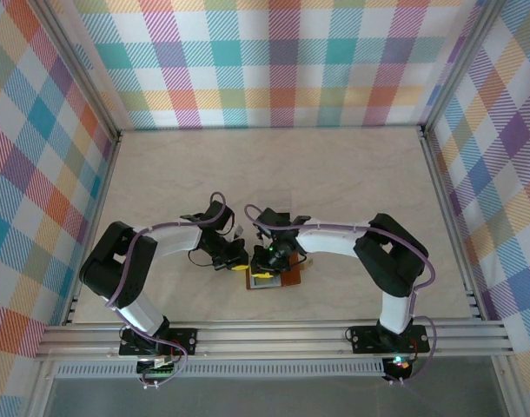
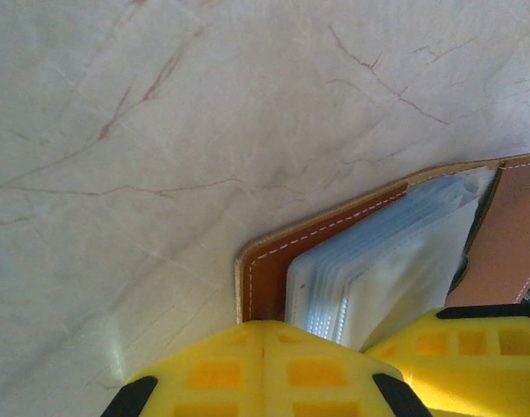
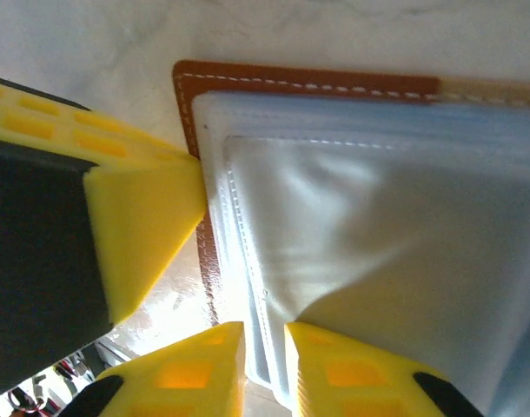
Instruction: Take the credit cards out of the card holder
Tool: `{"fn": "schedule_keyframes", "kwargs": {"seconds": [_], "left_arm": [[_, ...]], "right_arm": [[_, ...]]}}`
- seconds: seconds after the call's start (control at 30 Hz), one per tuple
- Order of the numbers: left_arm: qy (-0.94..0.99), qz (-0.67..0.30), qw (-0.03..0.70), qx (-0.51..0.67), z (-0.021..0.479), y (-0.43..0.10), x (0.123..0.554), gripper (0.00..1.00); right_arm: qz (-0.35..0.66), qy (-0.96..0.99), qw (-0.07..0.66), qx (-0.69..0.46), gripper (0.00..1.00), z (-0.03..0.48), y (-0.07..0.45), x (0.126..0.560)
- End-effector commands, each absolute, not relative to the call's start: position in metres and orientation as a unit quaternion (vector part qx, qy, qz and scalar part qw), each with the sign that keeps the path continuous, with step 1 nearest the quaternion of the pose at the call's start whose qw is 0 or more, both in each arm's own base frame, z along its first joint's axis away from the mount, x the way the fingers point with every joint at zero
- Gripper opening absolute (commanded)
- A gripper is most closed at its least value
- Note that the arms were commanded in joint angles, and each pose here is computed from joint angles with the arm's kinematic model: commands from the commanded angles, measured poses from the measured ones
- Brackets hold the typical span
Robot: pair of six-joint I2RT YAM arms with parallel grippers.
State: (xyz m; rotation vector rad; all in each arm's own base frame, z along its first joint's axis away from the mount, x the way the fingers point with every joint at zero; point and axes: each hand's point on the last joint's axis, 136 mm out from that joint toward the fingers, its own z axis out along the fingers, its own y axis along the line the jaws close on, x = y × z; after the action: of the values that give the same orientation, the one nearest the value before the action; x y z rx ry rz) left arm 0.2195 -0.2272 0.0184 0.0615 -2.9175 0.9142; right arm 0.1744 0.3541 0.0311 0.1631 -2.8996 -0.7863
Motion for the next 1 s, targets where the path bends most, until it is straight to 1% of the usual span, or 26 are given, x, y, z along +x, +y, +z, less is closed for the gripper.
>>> {"fn": "schedule_keyframes", "kwargs": {"seconds": [0.0, 0.17, 0.33, 0.57, 0.63, 0.77, 0.83, 0.93, 0.97], "left_arm": [[-0.962, 0.265, 0.069, 0.019, -0.001, -0.215, 0.202, 0.06], [-0.962, 0.263, 0.071, 0.017, -0.001, -0.214, 0.2, 0.06], [-0.96, 0.27, 0.071, 0.018, 0.0, -0.216, 0.2, 0.06], [-0.96, 0.268, 0.076, 0.019, -0.002, -0.215, 0.198, 0.06], [-0.96, 0.268, 0.075, 0.019, -0.002, -0.215, 0.198, 0.06], [-0.96, 0.268, 0.075, 0.017, -0.001, -0.216, 0.2, 0.06], [-0.961, 0.267, 0.077, 0.018, -0.002, -0.216, 0.199, 0.06], [-0.961, 0.265, 0.078, 0.018, -0.002, -0.216, 0.2, 0.06], [-0.961, 0.263, 0.078, 0.019, -0.002, -0.215, 0.2, 0.06]], "right_arm": [[-0.18, -0.98, 0.073, 0.042, 0.25, 0.014, 0.327, 0.167], [-0.129, -0.989, 0.056, 0.045, 0.36, 0.017, 0.31, 0.166], [-0.095, -0.993, 0.022, 0.059, 0.45, 0.032, 0.302, 0.177], [-0.029, -0.996, -0.012, 0.08, 0.63, 0.049, 0.284, 0.19], [-0.012, -0.996, -0.012, 0.083, 0.64, 0.048, 0.279, 0.192], [0.003, -0.996, -0.019, 0.085, 0.64, 0.05, 0.274, 0.194], [0.001, -0.996, -0.022, 0.088, 0.62, 0.052, 0.274, 0.195], [-0.007, -0.995, -0.023, 0.092, 0.56, 0.052, 0.276, 0.195], [-0.006, -0.995, -0.023, 0.092, 0.56, 0.052, 0.276, 0.195]]}}
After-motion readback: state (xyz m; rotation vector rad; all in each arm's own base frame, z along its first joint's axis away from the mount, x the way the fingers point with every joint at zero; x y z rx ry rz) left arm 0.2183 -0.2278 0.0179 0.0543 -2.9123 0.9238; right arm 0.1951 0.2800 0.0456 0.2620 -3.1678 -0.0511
